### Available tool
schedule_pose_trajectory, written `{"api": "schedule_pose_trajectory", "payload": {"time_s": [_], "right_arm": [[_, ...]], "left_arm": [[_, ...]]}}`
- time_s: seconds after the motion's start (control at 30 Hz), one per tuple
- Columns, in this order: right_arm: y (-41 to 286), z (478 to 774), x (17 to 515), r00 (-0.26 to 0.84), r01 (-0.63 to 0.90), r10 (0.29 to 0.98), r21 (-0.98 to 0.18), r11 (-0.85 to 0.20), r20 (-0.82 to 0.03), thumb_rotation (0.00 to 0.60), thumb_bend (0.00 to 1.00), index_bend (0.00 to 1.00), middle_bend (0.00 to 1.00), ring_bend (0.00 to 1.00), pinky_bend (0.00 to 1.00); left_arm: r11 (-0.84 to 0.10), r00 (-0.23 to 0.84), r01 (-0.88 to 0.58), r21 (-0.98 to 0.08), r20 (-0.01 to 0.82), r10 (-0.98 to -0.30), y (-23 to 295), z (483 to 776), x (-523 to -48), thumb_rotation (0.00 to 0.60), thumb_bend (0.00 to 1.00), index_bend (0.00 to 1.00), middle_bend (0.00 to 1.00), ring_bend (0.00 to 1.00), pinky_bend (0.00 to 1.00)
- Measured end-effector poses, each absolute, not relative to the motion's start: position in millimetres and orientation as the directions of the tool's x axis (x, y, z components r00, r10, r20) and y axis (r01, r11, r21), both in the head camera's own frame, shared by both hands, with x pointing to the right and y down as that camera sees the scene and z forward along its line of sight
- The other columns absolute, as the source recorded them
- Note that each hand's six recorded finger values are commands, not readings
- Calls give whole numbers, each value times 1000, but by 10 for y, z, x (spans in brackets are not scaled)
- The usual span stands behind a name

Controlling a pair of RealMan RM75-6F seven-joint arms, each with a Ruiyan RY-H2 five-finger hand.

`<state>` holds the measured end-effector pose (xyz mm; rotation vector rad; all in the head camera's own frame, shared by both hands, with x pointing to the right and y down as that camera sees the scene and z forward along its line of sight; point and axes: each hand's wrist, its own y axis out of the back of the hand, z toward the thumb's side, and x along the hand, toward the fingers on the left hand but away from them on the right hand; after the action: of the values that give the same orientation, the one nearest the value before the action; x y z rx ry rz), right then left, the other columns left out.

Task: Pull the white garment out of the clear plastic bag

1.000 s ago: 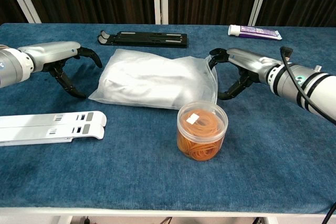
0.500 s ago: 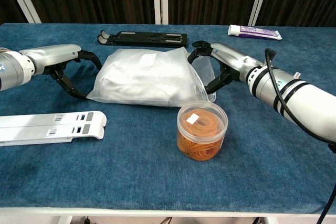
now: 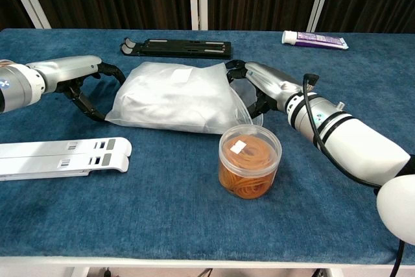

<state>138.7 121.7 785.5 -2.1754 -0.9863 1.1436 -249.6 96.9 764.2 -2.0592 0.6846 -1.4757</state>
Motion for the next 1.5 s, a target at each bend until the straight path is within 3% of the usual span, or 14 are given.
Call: {"api": "schedule_pose_trajectory", "payload": {"time_s": [0.1, 0.27, 0.43, 0.6, 0.83, 1.07, 1.5], "right_arm": [[1162, 7907, 1394, 365, 361, 807, -728, -583, -465, 600, 589, 661, 193, 0, 0], [1075, 7938, 1429, 341, 363, 841, -766, -531, -421, 600, 628, 724, 226, 0, 0], [1031, 7936, 1498, 339, 367, 852, -777, -511, -399, 600, 623, 762, 236, 0, 0], [1001, 7977, 1628, 319, 358, 854, -782, -510, -411, 600, 547, 826, 250, 0, 0], [999, 8054, 1753, 286, 371, 855, -773, -514, -432, 600, 537, 841, 253, 0, 0], [972, 8081, 1803, 262, 393, 860, -766, -509, -438, 600, 529, 841, 253, 0, 0], [921, 8121, 1881, 222, 420, 863, -754, -505, -455, 600, 527, 841, 253, 0, 0]], "left_arm": [[-735, 282, -103, -670, 689, -667, 965, 7603, -2520, 600, 91, 247, 128, 74, 125], [-717, 276, -114, -688, 671, -688, 953, 7493, -2624, 600, 91, 247, 129, 74, 125], [-702, 269, -131, -700, 656, -705, 983, 7411, -2739, 600, 92, 247, 128, 74, 125], [-693, 285, -124, -711, 643, -711, 1075, 7372, -2783, 600, 92, 247, 128, 74, 125], [-681, 294, -118, -723, 629, -720, 1140, 7449, -2791, 600, 91, 282, 142, 74, 125], [-636, 379, -152, -757, 550, -745, 1180, 7416, -2590, 600, 91, 353, 170, 75, 125], [-504, 572, -116, -856, 357, -738, 1247, 7442, -2187, 600, 91, 370, 172, 75, 125]]}}
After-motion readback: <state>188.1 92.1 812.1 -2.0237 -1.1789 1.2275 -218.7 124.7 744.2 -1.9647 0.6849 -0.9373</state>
